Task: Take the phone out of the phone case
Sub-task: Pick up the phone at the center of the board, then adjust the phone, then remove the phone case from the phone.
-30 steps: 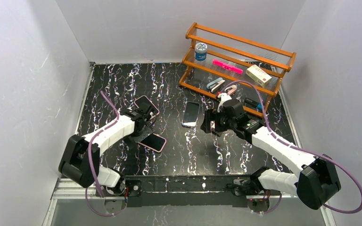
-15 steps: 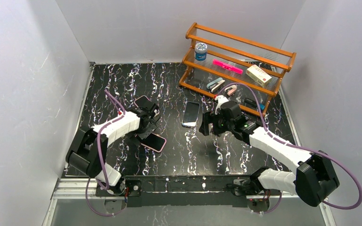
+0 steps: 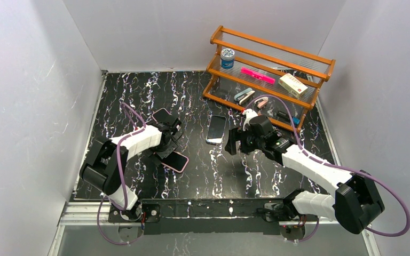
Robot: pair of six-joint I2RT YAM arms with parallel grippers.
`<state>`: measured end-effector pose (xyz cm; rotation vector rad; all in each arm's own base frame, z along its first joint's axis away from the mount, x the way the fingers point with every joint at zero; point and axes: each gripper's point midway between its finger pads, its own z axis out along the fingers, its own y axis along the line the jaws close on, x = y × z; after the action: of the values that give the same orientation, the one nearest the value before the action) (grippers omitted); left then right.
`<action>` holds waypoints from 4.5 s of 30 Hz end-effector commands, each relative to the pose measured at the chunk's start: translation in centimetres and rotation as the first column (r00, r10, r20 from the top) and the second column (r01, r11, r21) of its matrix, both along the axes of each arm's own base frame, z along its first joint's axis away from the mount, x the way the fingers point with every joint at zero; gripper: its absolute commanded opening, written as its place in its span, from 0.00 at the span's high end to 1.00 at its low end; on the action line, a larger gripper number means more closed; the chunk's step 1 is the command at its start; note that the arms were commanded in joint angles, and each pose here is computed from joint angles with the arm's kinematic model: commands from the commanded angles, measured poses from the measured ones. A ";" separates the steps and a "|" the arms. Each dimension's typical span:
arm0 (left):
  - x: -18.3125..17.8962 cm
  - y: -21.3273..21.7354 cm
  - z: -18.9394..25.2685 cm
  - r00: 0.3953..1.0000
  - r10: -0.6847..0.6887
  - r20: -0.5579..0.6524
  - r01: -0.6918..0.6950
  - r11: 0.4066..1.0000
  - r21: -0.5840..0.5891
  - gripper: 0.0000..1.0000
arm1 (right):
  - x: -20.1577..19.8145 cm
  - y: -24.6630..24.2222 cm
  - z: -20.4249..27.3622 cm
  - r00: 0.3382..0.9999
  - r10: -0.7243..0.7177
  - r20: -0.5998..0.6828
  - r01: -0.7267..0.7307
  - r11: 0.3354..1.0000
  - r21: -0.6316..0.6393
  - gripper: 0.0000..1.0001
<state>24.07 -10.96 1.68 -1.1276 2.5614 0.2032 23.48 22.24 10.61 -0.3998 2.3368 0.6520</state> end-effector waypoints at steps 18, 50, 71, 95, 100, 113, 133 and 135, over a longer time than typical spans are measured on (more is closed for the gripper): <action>0.0 -3.9 3.2 0.931 -0.302 0.205 0.338 0.926 -0.171 0.97 | -4.5 9.8 1.2 0.982 0.188 0.000 -0.180 0.943 0.279 0.01; -0.2 -7.8 7.1 0.821 -0.315 0.477 0.501 0.798 -0.335 1.00 | -6.9 20.2 0.2 0.930 0.360 -0.067 -0.284 0.823 0.492 0.56; -0.4 -7.2 16.6 0.460 -0.358 0.813 0.712 0.695 -0.097 0.02 | -7.4 15.7 7.3 0.956 0.284 0.072 -0.267 0.741 0.616 0.99; -3.7 -14.9 23.8 0.208 -0.112 0.972 0.952 0.251 -0.175 0.13 | -10.3 9.3 16.9 0.883 0.366 0.292 -0.432 0.395 0.811 0.99; -4.2 -15.3 25.1 0.193 -0.067 0.979 0.963 0.205 -0.176 0.34 | -10.5 9.5 17.2 0.873 0.386 0.298 -0.442 0.368 0.818 0.99; -2.5 -13.6 25.5 0.319 0.088 0.944 0.888 0.321 -0.330 1.00 | -9.7 10.2 16.0 0.892 0.353 0.282 -0.422 0.430 0.798 0.47; -1.3 -10.5 29.6 0.300 0.381 0.875 0.819 0.367 -0.441 1.00 | -10.8 11.8 17.4 0.905 0.243 0.350 -0.420 0.363 0.832 0.28; -1.4 -10.4 29.7 0.300 0.386 0.872 0.819 0.366 -0.443 1.00 | -10.7 11.9 17.6 0.904 0.237 0.356 -0.422 0.356 0.834 0.32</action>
<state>23.15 -22.26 27.68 -0.5353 1.5649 -1.6689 12.52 34.10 25.45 -0.3866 1.5270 1.8599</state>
